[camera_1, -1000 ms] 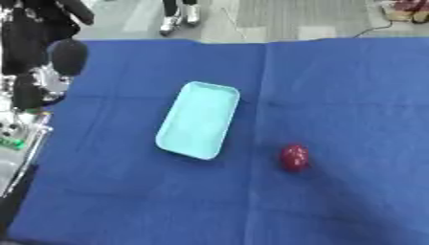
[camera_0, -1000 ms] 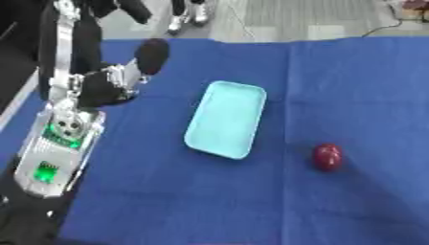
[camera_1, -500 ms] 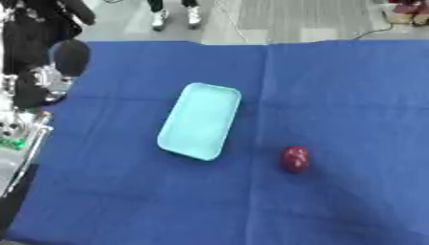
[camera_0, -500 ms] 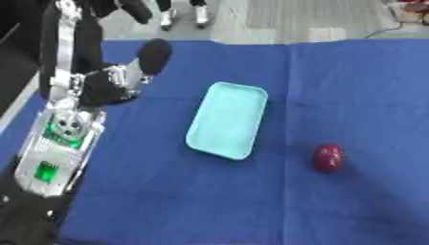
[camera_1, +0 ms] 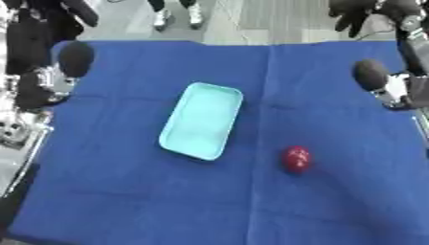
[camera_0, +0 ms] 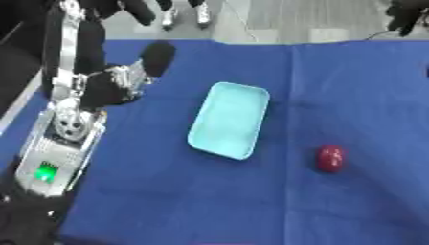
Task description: Pick up objects on the table and place them in the box.
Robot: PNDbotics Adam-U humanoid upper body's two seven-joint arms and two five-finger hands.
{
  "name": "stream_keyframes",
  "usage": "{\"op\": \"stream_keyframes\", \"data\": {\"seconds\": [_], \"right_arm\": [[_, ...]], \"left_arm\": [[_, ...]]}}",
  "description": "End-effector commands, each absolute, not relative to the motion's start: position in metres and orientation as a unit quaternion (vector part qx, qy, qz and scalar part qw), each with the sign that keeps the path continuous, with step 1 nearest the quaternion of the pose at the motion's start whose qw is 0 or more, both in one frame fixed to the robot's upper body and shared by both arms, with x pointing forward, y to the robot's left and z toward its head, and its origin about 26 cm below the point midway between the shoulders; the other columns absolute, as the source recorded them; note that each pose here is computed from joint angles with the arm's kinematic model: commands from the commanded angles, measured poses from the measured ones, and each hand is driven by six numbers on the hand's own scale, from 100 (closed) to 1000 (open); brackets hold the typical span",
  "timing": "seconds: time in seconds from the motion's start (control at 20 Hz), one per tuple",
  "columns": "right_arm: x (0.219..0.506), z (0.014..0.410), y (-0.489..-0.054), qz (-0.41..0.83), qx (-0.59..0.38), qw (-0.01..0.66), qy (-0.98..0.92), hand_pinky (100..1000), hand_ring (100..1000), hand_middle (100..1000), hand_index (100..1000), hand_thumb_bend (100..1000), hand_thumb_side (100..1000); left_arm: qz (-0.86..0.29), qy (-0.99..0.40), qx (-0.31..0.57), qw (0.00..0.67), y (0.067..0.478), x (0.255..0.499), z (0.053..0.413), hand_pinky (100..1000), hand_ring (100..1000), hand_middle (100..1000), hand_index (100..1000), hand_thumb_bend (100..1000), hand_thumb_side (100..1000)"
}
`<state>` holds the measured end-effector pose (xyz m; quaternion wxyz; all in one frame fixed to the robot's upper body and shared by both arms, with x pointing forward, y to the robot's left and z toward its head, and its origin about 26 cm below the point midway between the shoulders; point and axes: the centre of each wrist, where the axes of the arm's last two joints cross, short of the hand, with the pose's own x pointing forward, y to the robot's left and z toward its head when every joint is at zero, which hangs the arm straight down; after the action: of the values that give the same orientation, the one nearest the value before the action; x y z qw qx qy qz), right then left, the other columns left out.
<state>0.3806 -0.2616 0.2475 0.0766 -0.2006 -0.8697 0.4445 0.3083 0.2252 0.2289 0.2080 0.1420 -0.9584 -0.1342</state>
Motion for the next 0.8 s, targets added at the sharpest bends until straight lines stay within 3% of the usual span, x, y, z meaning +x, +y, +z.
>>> {"op": "stream_keyframes", "data": {"seconds": [0.05,0.8], "right_arm": [[0.391,0.251,-0.268,0.476,-0.219,0.065,-0.849,366,507,612,794,554,1000],[0.423,0.222,-0.279,0.546,-0.243,0.086,-0.797,381,521,627,823,633,1000]], "left_arm": [[-0.144,-0.96,0.143,0.194,0.228,0.306,0.238,400,456,620,746,564,631],[-0.148,-0.959,0.139,0.197,0.226,0.306,0.237,399,455,620,745,565,627]]}}
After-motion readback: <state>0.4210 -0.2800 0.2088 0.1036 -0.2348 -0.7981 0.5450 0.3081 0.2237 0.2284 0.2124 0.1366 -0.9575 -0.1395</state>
